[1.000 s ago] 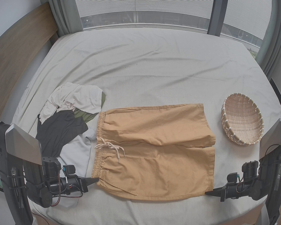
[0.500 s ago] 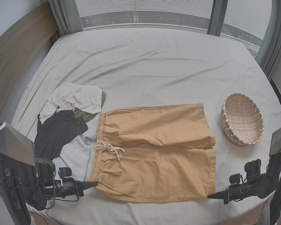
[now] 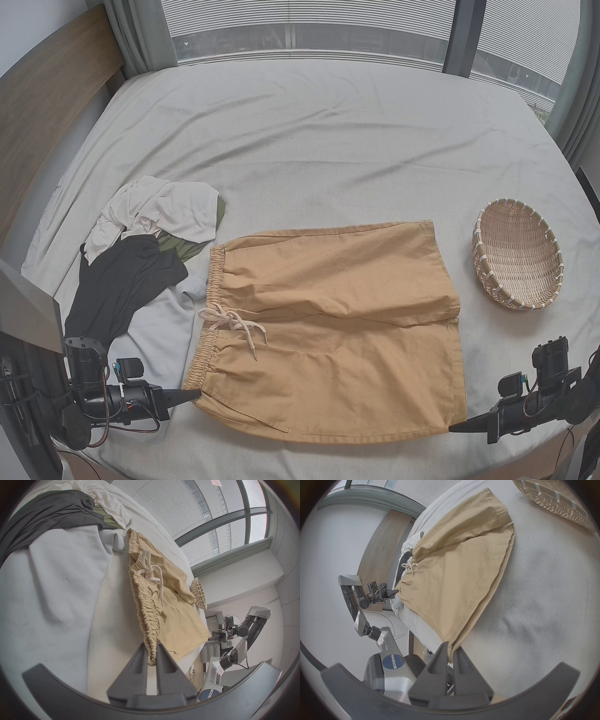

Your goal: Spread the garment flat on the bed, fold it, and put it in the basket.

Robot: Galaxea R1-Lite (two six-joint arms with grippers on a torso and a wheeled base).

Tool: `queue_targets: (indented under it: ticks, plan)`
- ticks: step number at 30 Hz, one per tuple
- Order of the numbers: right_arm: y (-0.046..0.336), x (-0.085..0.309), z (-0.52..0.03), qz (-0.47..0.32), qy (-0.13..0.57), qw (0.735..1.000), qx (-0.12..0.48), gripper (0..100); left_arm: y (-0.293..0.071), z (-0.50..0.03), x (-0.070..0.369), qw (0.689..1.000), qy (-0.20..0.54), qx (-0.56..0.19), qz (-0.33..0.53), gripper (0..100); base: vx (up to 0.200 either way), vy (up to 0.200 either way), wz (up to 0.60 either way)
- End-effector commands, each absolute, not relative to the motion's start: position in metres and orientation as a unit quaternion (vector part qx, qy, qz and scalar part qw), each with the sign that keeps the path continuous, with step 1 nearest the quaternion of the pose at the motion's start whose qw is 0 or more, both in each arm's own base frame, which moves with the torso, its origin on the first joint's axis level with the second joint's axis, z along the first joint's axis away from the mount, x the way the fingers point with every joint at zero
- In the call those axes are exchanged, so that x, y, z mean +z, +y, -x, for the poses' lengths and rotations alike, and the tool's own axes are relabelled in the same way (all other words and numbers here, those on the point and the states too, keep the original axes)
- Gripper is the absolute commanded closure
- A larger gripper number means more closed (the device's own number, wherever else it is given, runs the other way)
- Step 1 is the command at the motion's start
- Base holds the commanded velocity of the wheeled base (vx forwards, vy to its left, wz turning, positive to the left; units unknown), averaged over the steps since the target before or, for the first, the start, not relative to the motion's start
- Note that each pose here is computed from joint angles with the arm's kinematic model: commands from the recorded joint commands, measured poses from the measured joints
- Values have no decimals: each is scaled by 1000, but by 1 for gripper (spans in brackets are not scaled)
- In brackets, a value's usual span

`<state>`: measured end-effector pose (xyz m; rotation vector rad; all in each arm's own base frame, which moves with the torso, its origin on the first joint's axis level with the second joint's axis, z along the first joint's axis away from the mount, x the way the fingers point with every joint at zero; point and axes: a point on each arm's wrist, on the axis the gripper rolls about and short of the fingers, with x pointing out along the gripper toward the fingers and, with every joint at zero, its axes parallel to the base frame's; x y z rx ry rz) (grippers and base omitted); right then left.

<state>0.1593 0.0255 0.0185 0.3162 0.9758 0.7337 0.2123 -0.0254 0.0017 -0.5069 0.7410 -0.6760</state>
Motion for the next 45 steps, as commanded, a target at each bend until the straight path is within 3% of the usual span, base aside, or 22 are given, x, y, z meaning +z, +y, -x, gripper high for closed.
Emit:
queue_targets:
  ticks: [1,8,15,23,34,45]
  plan:
    - [26,20,-154,-147,458,806,344,100,-25,-207,-1,841,367,-315,244,100,0,0,0]
    - [31,23,-145,-142,473,793,357,100,-25,-209,-11,839,380,-305,243,100,0,0,0]
    - [29,25,-145,-143,468,797,353,100,-22,-208,-3,845,365,-304,243,100,0,0,0]
    - [29,23,-145,-136,477,799,341,100,-21,-195,-6,818,427,-284,263,100,0,0,0]
    - [32,22,-139,-134,496,785,346,100,-19,-201,-5,825,414,-280,263,100,0,0,0]
    - [34,28,-130,-130,504,778,353,100,-21,-192,-8,811,442,-279,264,100,0,0,0]
